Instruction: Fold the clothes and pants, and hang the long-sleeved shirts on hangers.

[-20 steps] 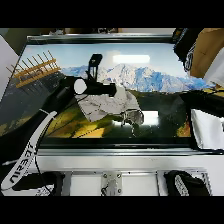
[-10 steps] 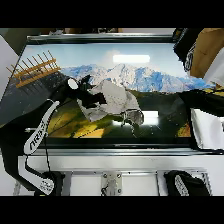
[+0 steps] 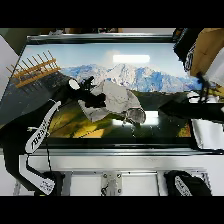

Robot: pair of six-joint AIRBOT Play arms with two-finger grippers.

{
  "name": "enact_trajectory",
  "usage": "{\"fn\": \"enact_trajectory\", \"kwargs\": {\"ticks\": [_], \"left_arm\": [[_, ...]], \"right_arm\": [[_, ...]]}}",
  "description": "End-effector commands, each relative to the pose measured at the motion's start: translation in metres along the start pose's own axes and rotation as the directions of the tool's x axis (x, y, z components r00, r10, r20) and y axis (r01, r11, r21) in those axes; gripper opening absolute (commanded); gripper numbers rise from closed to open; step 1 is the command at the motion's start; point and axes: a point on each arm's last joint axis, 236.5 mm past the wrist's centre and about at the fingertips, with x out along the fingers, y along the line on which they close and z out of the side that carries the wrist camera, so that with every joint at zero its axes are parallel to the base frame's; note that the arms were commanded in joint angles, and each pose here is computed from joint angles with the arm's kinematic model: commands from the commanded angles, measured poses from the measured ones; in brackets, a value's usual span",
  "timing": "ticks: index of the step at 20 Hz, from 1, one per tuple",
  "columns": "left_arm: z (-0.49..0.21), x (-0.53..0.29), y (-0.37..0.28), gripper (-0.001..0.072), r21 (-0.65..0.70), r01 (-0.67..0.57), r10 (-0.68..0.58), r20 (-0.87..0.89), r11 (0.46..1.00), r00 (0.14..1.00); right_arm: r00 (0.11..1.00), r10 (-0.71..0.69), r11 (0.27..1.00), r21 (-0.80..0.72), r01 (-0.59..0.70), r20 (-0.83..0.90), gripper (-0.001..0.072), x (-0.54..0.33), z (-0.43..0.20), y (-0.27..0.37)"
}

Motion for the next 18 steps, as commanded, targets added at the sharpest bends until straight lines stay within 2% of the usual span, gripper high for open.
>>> {"fn": "enact_trajectory", "kwargs": {"ticks": [1, 3, 6, 7, 8, 9, 11, 12, 13, 14, 15, 16, 18], "left_arm": [[0.014, -0.023, -0.004, 0.0017, 0.005, 0.012, -0.013, 0.065, 1.0, 0.998], [0.014, -0.027, -0.006, 0.0017, 0.009, 0.015, -0.015, 0.07, 1.0, 0.997], [0.012, -0.028, -0.007, 0.0017, 0.01, 0.016, -0.016, 0.06, 1.0, 0.998], [0.012, -0.028, -0.007, 0.0017, 0.01, 0.016, -0.017, 0.06, 1.0, 0.998], [0.012, -0.028, -0.007, 0.0017, 0.01, 0.016, -0.016, 0.06, 1.0, 0.998], [0.012, -0.028, -0.006, 0.0016, 0.01, 0.015, -0.016, 0.061, 1.0, 0.998], [0.012, -0.028, -0.007, 0.0017, 0.01, 0.016, -0.017, 0.061, 1.0, 0.998], [0.012, -0.028, -0.007, 0.0017, 0.01, 0.016, -0.017, 0.061, 1.0, 0.998], [0.012, -0.028, -0.007, 0.0016, 0.009, 0.017, -0.018, 0.061, 1.0, 0.998], [0.013, -0.031, -0.01, 0.0017, 0.013, 0.02, -0.021, 0.068, 1.0, 0.997], [0.014, -0.038, -0.016, 0.0017, 0.024, 0.027, -0.029, 0.084, 0.999, 0.996], [0.02, -0.056, -0.029, 0.0017, 0.053, 0.037, -0.043, 0.125, 0.998, 0.991], [0.037, -0.122, -0.081, 0.0017, 0.156, 0.087, -0.125, 0.25, 0.984, 0.96]], "right_arm": [[0.983, -0.092, 0.995, -0.052, 0.084, -0.159, 0.047, 0.07, -0.043, -0.029], [0.975, -0.147, 0.983, -0.134, 0.125, -0.167, 0.0471, 0.106, -0.046, -0.036], [0.978, -0.164, 0.975, -0.168, 0.142, -0.126, 0.0473, 0.153, -0.039, -0.038], [0.977, -0.173, 0.975, -0.164, 0.152, -0.121, 0.0496, 0.162, -0.039, -0.042], [0.98, -0.163, 0.981, -0.129, 0.148, -0.115, 0.0646, 0.17, -0.037, -0.044], [0.983, -0.152, 0.985, -0.099, 0.142, -0.106, 0.0716, 0.176, -0.035, -0.044], [0.985, -0.147, 0.987, -0.072, 0.141, -0.084, 0.0714, 0.182, -0.03, -0.045], [0.986, -0.149, 0.987, -0.072, 0.144, -0.071, 0.0631, 0.182, -0.027, -0.046], [0.987, -0.149, 0.987, -0.074, 0.144, -0.062, 0.0387, 0.182, -0.024, -0.045], [0.988, -0.145, 0.987, -0.078, 0.14, -0.059, 0.0068, 0.18, -0.021, -0.043], [0.989, -0.139, 0.986, -0.097, 0.133, -0.055, 0.0005, 0.176, -0.016, -0.038], [0.99, -0.138, 0.978, -0.161, 0.13, -0.036, 0.0005, 0.166, -0.005, -0.03], [0.983, -0.173, 0.915, -0.36, 0.18, 0.053, 0.0004, 0.119, 0.039, -0.006]]}}
